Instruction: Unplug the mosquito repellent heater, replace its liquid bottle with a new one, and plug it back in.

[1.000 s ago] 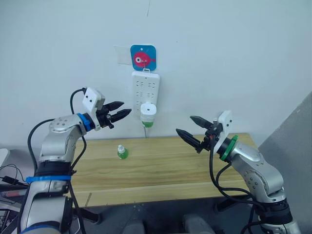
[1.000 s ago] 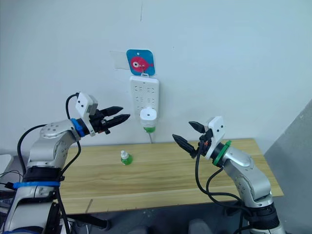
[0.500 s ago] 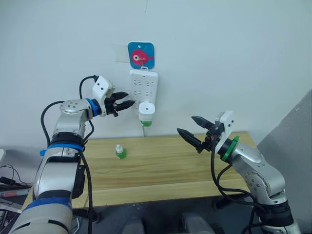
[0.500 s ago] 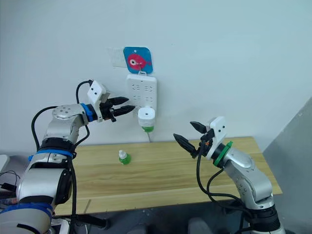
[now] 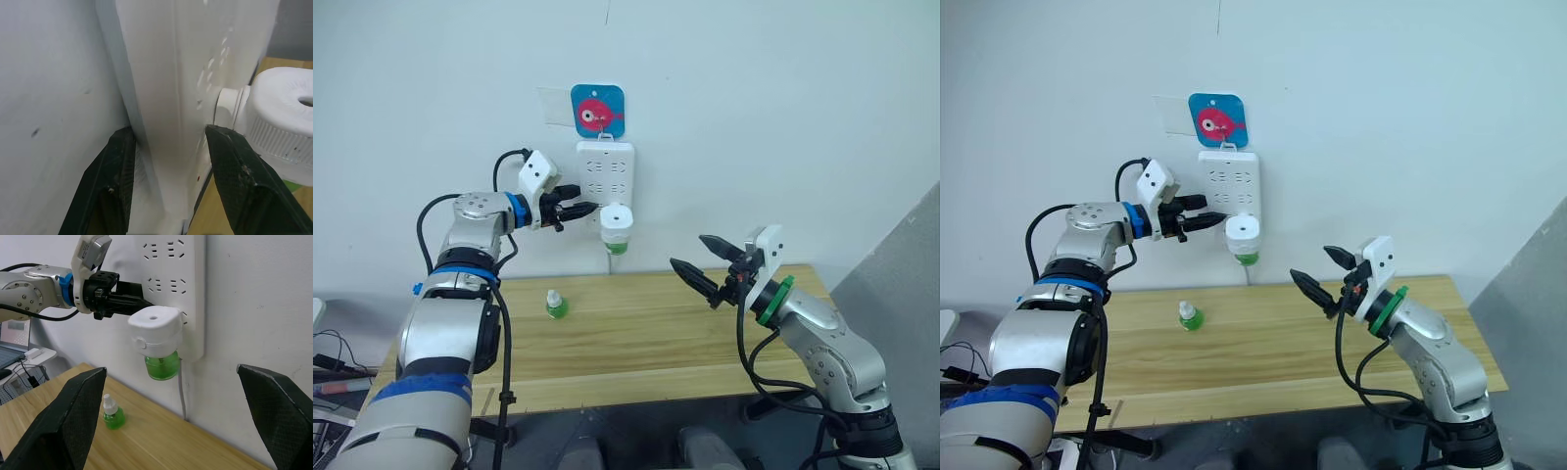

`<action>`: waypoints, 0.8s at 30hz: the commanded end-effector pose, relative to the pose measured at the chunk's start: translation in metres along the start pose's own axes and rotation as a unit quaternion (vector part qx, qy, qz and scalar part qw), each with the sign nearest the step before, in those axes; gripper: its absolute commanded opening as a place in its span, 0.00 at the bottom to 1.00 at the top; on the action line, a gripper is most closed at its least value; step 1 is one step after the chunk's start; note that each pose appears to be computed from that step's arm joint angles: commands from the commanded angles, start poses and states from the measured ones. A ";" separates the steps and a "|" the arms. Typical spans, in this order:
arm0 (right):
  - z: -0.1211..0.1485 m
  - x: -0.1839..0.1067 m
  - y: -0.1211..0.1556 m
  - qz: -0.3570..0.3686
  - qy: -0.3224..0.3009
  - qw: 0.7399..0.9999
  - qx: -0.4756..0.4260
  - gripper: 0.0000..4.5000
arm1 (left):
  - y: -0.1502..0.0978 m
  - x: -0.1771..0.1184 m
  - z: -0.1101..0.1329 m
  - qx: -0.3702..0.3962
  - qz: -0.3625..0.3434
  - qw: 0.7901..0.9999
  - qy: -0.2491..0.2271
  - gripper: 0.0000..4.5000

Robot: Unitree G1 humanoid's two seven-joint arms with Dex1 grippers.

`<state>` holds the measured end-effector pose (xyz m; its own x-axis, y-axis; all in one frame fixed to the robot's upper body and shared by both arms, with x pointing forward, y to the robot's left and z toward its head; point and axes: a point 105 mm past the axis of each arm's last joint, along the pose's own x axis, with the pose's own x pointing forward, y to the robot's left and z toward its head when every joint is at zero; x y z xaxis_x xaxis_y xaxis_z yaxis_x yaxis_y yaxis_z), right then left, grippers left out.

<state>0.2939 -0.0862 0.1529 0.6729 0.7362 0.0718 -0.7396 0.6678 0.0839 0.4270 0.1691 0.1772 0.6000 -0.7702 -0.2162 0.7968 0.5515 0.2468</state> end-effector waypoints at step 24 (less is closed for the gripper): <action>0.013 0.025 0.008 -0.001 -0.019 1.000 -0.008 1.00 | -0.036 0.016 0.039 -0.041 -0.115 0.989 -0.086 0.44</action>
<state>0.3030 -0.0627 0.1582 0.6669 0.7405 0.0833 -0.7450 0.6604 0.0939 0.4084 0.1351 0.1901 0.4233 -0.8967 -0.1295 0.9052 0.4124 0.1028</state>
